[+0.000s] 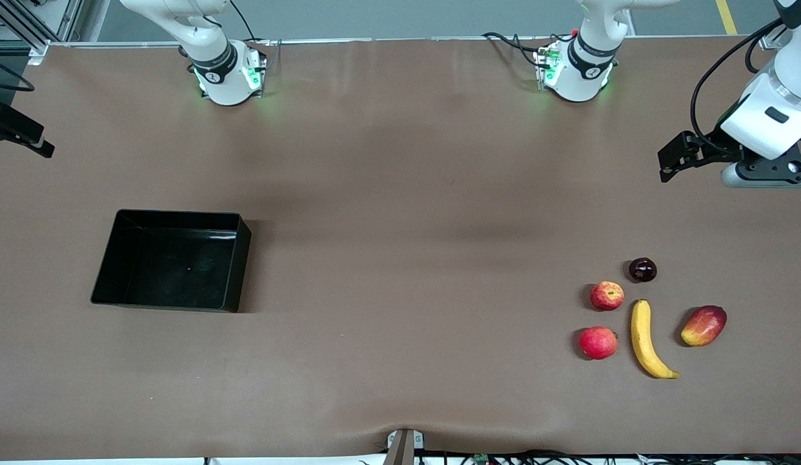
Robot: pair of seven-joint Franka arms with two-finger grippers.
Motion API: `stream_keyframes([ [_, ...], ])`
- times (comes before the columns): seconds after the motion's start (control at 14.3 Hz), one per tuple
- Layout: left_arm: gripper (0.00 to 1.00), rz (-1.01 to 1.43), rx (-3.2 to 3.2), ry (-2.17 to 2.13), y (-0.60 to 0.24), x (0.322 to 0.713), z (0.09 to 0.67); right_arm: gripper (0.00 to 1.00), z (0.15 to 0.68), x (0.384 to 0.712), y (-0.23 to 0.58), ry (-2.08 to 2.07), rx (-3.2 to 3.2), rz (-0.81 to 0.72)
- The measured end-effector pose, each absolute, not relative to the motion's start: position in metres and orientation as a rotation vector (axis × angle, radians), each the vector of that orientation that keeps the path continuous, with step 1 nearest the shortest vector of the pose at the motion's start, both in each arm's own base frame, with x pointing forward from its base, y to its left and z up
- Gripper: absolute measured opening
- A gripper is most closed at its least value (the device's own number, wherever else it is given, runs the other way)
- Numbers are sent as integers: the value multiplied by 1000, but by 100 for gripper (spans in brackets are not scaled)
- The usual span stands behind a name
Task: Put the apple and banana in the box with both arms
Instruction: 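Move the left gripper down toward the red apple beside the banana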
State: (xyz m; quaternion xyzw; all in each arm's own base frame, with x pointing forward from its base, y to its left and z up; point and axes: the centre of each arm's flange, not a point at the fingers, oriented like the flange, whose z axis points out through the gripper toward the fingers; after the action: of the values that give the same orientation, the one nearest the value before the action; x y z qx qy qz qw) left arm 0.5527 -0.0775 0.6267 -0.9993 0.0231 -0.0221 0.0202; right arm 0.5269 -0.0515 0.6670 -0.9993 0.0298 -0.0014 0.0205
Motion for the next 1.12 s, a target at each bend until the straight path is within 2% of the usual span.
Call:
stream_keyframes([
  [0.63, 100, -39, -3102, 63, -75, 564, 614, 100, 667, 527, -52, 94, -3099, -4],
  [0.91, 100, 28, -3106, 58, -73, 591, 569, 100, 667, 527, -54, 100, -3099, -4],
  [1.12, 100, -15, -3117, 31, -62, 619, 518, 100, 664, 528, -55, 103, -3099, 5],
])
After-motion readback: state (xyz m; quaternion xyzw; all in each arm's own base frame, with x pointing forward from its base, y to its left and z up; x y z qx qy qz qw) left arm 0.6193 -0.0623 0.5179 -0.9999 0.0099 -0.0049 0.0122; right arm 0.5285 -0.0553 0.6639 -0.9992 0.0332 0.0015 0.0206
